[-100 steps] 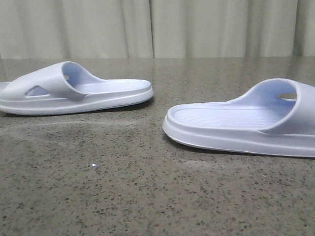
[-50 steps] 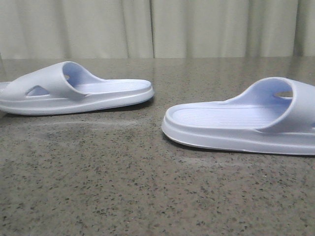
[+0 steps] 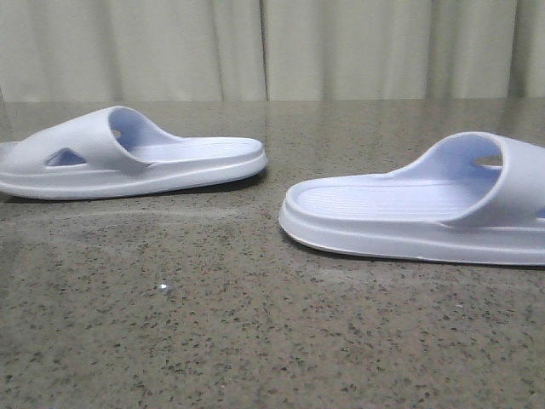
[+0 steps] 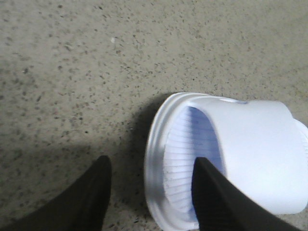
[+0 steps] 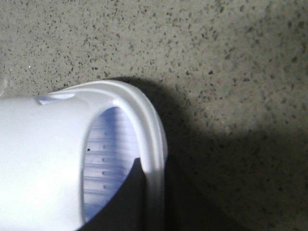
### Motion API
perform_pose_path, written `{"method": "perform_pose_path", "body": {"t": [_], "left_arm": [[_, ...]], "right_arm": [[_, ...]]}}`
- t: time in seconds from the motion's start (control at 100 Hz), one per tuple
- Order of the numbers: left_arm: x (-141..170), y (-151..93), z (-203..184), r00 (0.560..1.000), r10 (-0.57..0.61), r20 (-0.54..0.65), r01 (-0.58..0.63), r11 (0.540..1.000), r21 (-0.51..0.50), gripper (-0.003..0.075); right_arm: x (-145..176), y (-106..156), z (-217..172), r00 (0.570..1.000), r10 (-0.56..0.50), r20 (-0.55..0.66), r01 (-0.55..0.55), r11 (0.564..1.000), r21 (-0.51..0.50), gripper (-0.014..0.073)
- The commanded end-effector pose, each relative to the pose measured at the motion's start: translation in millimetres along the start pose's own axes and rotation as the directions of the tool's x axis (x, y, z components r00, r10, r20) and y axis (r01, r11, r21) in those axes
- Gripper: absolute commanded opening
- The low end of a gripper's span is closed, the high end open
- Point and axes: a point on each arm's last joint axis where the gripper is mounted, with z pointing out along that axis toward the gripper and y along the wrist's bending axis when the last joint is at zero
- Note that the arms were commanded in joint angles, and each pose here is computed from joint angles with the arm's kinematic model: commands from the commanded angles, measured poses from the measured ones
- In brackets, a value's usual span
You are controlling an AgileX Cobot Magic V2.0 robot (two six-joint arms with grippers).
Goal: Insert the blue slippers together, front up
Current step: 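Lift both slippers off the table and bring them together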
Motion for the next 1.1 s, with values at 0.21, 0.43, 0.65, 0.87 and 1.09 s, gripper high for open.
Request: {"method": "perform_pose_path", "body": {"t": [0.21, 0.43, 0.65, 0.87, 1.09], "left_arm": [[-11, -6, 7, 1.000, -0.003, 0.025, 0.000, 0.993, 0.119, 0.0337], [-11, -4, 11, 1.000, -0.006, 0.018, 0.003, 0.990, 0.141, 0.0335], [-9, 0, 19, 1.000, -0.014, -0.005, 0.015, 0.985, 0.170, 0.0316], [-9, -3, 24, 1.000, -0.012, -0.007, 0.013, 0.982, 0.187, 0.0263], [-7, -7, 24, 1.000, -0.004, -0.026, 0.010, 0.977, 0.214, 0.0017]], "right_arm": [[-9, 6, -8, 0.997, -0.028, 0.074, 0.028, 1.000, -0.005, -0.0106], [-10, 6, -8, 0.996, -0.037, 0.075, 0.037, 0.999, -0.003, -0.0107], [-10, 6, -8, 0.996, -0.037, 0.076, 0.037, 0.999, -0.002, -0.0107], [-10, 6, -8, 0.996, -0.037, 0.076, 0.037, 0.999, -0.002, -0.0107], [-10, 6, -8, 0.996, -0.037, 0.077, 0.037, 0.999, -0.001, -0.0106]]}}
